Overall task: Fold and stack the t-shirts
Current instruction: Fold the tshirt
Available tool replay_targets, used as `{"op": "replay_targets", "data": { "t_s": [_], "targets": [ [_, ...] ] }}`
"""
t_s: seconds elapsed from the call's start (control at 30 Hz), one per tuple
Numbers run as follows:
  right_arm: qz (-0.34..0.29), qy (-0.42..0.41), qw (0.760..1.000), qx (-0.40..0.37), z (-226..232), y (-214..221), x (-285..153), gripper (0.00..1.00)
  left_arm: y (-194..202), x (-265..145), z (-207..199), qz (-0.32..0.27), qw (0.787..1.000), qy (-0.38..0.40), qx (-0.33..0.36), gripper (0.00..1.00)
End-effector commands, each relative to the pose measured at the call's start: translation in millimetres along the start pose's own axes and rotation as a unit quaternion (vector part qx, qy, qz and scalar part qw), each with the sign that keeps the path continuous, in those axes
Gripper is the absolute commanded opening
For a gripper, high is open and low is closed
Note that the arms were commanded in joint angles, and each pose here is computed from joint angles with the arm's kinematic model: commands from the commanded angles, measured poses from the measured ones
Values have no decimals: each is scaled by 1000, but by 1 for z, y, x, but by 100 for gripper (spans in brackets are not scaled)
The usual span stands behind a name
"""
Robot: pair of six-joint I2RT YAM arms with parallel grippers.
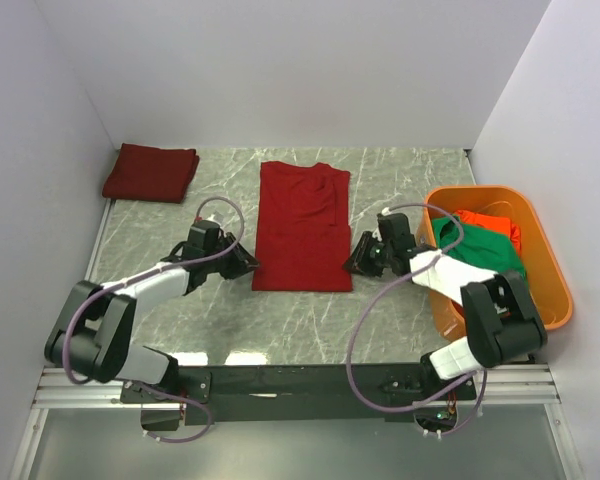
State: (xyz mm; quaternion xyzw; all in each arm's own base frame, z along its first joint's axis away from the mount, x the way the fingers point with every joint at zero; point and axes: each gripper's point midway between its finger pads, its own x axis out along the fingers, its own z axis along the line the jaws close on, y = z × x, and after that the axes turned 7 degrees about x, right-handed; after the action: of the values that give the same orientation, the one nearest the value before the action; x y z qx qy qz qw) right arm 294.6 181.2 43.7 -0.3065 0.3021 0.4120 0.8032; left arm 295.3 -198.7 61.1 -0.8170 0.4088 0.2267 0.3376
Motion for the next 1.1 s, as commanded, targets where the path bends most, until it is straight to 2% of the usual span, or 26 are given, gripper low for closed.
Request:
{"op": "replay_targets", "data": {
  "t_s": [0.0, 0.1, 0.17, 0.5, 0.73, 1.07],
  "targets": [
    [-21, 0, 1000, -7, -4, 1, -16, 31, -4, -12, 8, -22, 999, -28, 21, 30],
    [-15, -1, 1000, -2, -12, 13, -20, 38, -2, -16, 14, -28, 999, -34, 25, 37],
    [-16, -9, 1000, 2, -13, 17, -22, 39, 2, -16, 16, -22, 999, -35, 25, 36],
    [5, 33, 999, 6, -43, 35, -15, 34, 18, -12, 30, -5, 999, -41, 13, 34],
    [16, 30, 999, 17, -51, 46, -11, 33, 31, -8, 38, 13, 999, -42, 8, 39],
    [29, 23, 998, 41, -53, 55, -10, 33, 41, -2, 40, 24, 999, -38, -2, 38]
  ]
}}
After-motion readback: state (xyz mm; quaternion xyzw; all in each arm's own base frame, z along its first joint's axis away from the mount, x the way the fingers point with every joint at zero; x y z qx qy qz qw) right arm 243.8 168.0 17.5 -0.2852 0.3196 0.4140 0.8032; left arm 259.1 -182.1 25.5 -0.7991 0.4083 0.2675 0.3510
